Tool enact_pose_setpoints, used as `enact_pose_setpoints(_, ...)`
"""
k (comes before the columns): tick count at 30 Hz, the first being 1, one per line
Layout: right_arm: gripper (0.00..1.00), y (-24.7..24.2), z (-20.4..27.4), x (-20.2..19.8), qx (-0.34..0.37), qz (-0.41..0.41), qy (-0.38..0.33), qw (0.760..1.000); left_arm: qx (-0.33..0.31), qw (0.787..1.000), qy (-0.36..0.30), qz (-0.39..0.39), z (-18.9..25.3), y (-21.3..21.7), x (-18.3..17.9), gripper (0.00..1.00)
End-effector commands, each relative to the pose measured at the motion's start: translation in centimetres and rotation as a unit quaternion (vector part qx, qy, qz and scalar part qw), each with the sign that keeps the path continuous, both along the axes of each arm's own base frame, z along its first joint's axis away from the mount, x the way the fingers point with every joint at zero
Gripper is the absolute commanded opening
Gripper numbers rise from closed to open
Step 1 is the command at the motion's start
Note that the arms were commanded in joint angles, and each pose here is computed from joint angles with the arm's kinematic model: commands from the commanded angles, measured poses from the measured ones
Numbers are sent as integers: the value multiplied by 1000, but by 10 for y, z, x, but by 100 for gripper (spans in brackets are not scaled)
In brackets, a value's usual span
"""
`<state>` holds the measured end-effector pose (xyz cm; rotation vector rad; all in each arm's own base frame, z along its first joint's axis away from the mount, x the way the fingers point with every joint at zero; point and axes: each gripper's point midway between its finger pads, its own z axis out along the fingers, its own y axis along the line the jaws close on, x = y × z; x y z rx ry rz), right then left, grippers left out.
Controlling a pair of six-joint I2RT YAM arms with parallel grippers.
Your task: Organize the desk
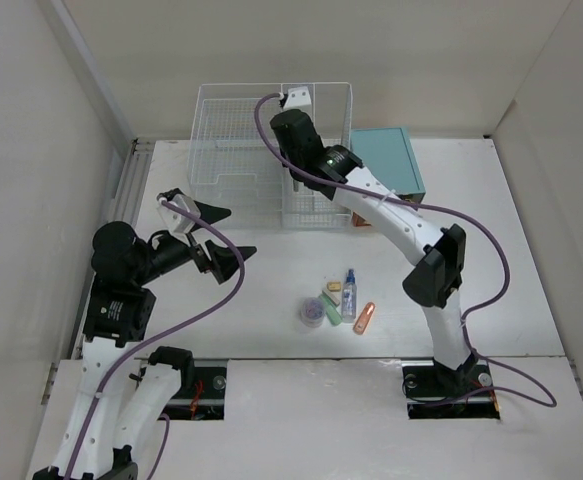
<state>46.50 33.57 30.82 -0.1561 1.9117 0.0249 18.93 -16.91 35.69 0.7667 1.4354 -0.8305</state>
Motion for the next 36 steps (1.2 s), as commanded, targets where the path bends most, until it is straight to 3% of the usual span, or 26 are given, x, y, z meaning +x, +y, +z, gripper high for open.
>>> enact_pose_setpoints(1,0,-8,55,22,88,-17,-64,994,-7,999,-31,-12,12,-2,-7,98)
enact_pose_setpoints(13,1,-13,22,33,93,12,-10,996,-6,1000,-26,-12,9,-2,-6,98)
enact_pose_setpoints(15,5,-14,20,34,98,18,-2,995,-6,1000,-26,-12,9,-2,-6,98)
enact_pose_setpoints(20,20,-6,6,33,96,37,15,995,-6,1000,-26,-12,9,-2,-6,98)
enact_pose_setpoints(28,62,-3,13,41,98,45,6,994,-6,1000,-22,-12,5,-2,-5,98)
enact_pose_setpoints(32,72,-2,22,41,96,54,-3,994,-3,1000,-26,-12,5,-2,-5,98)
enact_pose_setpoints(36,73,-12,59,36,88,59,-43,993,-3,1000,-26,-8,5,-1,-3,98)
